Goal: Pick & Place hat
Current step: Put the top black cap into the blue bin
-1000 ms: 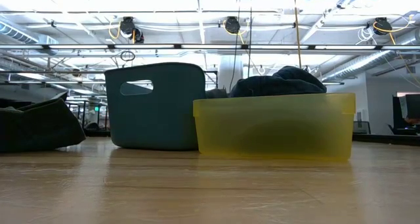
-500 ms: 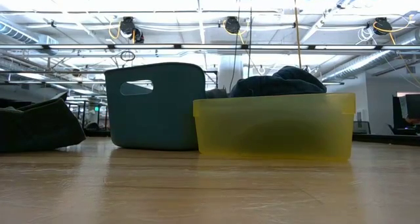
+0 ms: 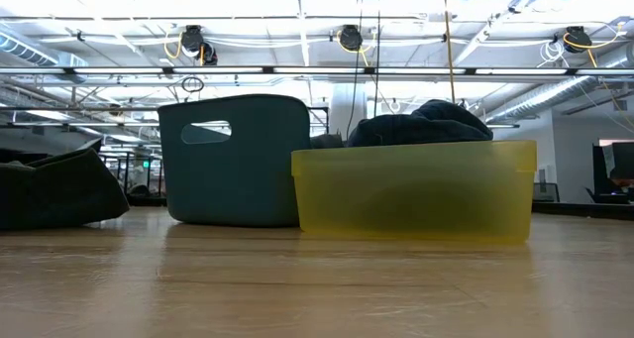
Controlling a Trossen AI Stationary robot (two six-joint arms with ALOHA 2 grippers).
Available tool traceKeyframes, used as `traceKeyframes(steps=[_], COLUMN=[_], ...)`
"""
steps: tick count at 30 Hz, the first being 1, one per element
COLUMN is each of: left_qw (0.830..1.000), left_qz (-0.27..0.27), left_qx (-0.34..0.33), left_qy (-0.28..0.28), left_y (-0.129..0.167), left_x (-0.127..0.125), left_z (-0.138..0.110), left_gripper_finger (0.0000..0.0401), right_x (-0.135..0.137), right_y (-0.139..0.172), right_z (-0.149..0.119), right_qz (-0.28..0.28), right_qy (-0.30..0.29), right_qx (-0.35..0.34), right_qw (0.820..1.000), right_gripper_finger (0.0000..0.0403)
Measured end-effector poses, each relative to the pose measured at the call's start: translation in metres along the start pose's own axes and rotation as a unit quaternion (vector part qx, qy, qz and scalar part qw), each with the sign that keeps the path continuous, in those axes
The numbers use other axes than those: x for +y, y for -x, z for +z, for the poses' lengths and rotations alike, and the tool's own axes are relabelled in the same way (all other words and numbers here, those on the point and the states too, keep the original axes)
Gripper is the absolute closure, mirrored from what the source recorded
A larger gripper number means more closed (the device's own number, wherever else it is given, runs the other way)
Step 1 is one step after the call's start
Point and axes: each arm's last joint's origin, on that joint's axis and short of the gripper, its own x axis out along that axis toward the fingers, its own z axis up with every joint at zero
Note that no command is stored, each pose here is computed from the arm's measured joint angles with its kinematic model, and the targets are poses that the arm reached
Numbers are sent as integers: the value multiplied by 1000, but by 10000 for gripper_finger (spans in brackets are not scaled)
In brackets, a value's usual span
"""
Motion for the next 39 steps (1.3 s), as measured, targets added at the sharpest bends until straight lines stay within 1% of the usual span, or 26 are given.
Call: traceKeyframes(steps=[4,7,10,13,16,17,20,22,23,25,27,29,30,32,34,36,39], left_qw=[1000,1000,999,999,999,999,999,999,999,996,991,985,982,978,971,967,962], left_qz=[0,1,2,7,12,16,22,33,43,59,80,98,108,128,159,165,163], left_qx=[9,14,21,23,20,19,24,26,28,33,39,45,49,64,80,102,139], left_qy=[10,24,34,45,49,48,36,11,-8,-55,-99,-132,-145,-154,-162,-166,-171], left_y=[2,2,2,3,5,5,7,9,9,9,10,10,10,7,3,-5,-14], left_x=[-2,-2,-2,-1,1,2,5,6,7,8,10,13,14,20,27,36,47], left_z=[-2,-3,-5,-5,-5,-5,-7,-8,-8,-9,-9,-9,-9,-9,-8,-8,-10], left_gripper_finger=[371,371,371,371,371,371,371,371,371,371,371,371,371,371,371,371,371], right_x=[-9,-17,-27,-39,-48,-51,-47,-42,-38,-33,-24,-19,-13,-7,2,9,24], right_y=[4,9,15,26,44,48,70,79,87,97,109,118,123,133,141,150,166], right_z=[4,4,5,6,7,10,15,24,26,26,32,30,34,35,39,41,47], right_qz=[15,21,14,-18,-53,-58,-75,-74,-83,-105,-118,-137,-139,-151,-142,-141,-136], right_qy=[-9,-32,-62,-81,-84,-75,-44,0,21,52,94,108,121,125,141,150,171], right_qx=[17,40,60,75,93,88,69,27,12,-2,-45,-53,-76,-94,-127,-148,-206], right_qw=[1000,998,996,994,991,992,994,997,996,993,987,983,980,976,972,967,954], right_gripper_finger=[185,142,109,89,80,79,79,79,78,78,78,78,78,78,78,78,78])
